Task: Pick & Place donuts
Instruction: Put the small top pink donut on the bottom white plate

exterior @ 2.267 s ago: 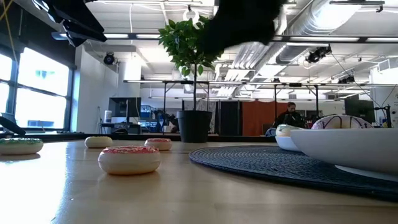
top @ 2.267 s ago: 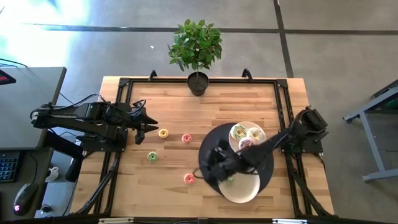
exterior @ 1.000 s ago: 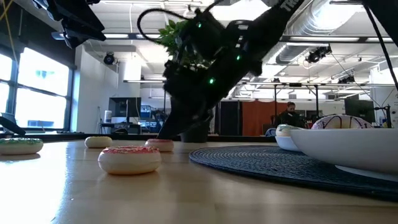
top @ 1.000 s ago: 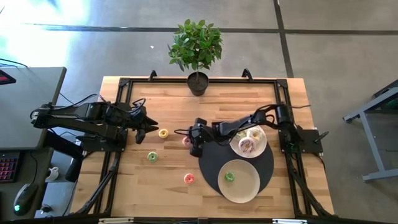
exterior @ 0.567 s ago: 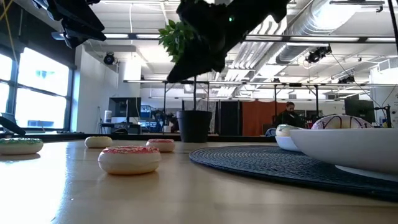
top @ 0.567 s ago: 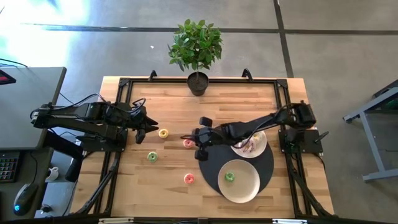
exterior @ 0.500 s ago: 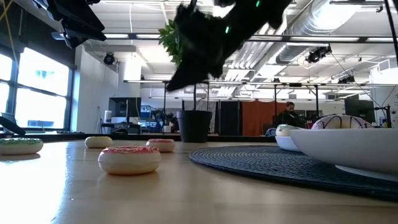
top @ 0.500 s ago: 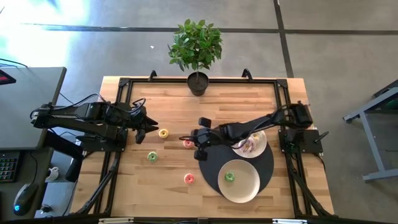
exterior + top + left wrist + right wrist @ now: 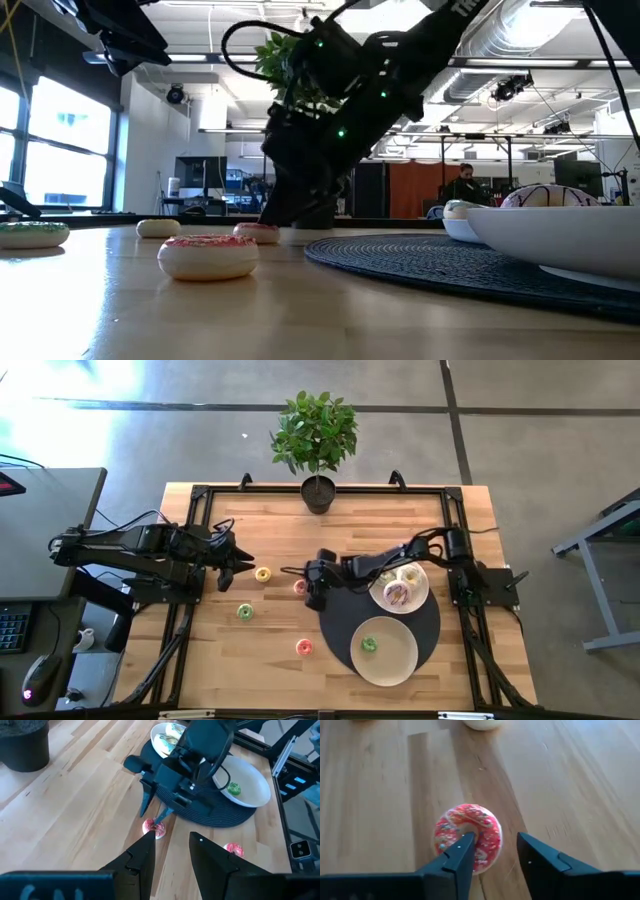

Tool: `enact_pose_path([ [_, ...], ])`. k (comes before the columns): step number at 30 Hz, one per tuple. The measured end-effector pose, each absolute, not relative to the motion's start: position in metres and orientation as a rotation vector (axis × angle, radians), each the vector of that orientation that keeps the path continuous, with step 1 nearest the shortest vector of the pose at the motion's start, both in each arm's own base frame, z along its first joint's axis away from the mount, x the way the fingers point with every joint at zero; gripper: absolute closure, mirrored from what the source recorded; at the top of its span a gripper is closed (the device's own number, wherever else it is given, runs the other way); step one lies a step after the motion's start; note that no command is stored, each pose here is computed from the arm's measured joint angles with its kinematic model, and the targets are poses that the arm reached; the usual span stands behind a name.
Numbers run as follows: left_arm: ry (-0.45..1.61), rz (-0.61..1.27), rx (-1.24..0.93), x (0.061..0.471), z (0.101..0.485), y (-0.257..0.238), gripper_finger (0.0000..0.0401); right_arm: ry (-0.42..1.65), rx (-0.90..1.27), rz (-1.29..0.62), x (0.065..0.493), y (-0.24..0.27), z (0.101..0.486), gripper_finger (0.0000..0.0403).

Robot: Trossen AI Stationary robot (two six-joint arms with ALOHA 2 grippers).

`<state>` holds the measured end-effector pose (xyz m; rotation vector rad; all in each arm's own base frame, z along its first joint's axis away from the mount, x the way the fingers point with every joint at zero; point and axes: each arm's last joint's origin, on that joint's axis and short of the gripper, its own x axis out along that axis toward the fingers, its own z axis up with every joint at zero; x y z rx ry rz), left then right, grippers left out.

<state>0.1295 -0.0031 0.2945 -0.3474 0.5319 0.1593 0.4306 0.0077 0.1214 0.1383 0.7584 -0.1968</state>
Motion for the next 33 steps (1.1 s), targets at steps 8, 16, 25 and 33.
enact_pose_path([
  [8,0.541,0.159,-0.338,0.129,0.294,-0.003,0.0282,0.765,0.147,-0.272,0.429,0.003,0.119,0.0243],
  [16,0.542,0.151,-0.314,0.129,0.294,-0.003,0.0282,0.776,0.138,-0.222,0.429,0.004,0.119,0.0356],
  [25,0.545,0.152,-0.313,0.129,0.294,-0.003,0.0282,0.792,0.203,-0.143,0.421,0.017,0.143,0.0388],
  [33,0.545,0.152,-0.313,0.129,0.294,-0.003,0.0282,0.903,0.26,-0.068,0.367,0.068,0.222,0.039],
])
